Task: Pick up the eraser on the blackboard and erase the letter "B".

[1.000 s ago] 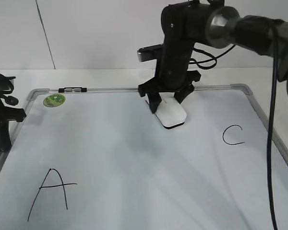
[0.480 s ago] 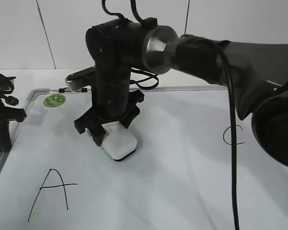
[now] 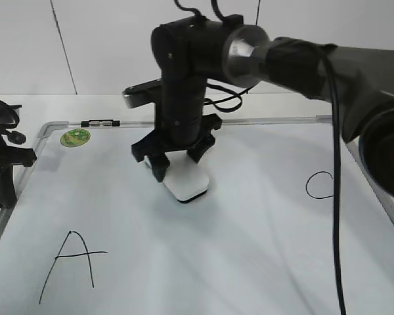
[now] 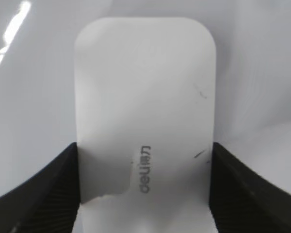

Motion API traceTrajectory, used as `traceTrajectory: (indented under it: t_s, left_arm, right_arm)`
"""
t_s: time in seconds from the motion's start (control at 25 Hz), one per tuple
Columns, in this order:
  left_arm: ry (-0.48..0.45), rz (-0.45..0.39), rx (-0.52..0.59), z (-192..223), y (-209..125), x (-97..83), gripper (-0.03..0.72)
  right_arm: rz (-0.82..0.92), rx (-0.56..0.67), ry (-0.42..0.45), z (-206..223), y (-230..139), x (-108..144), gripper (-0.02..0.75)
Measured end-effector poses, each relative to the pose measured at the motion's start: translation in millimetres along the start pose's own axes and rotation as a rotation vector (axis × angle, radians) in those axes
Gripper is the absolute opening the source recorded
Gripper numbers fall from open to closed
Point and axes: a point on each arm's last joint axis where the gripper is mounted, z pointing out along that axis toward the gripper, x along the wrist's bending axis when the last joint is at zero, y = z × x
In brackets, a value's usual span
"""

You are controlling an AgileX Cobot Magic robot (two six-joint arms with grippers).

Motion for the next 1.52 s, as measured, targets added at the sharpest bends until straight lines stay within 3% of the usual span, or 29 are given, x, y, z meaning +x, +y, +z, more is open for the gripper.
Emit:
traceTrajectory:
  t_s: [0.2,0.36,0.52,0.84,1.12,1.52]
  left_arm:
    - [-0.001,-0.001,0.000,0.0,0.0,-0.1,0.017]
    - [-0.004,-0.003,0.000,0.0,0.0,-0.4,0.017]
    - [-0.008,-0.005,0.004,0.0,-0.4,-0.7,0.017]
    - [-0.013,-0.007,0.009,1.2,-0.4,-1.0,0.017]
    - [-0.016,-0.009,0.013,1.2,-0.7,-1.3,0.017]
    - [-0.017,-0.010,0.017,1.2,-1.1,-1.4,0.017]
  right_arm:
    - [0.107,-0.002,-0.033,-1.0,0.5,-54.6,0.573]
    - [0.153,-0.007,-0.043,-3.9,-0.8,-77.0,0.573]
    - [0.161,-0.010,-0.051,-11.3,-2.9,-81.4,0.573]
    - [0.166,-0.135,-0.049,-85.2,-10.7,-79.9,0.573]
    - [0.214,-0.109,-0.071,-118.5,-50.3,-96.3,0.573]
    - [0.480,-0.082,-0.136,-162.8,-140.0,-170.6,0.573]
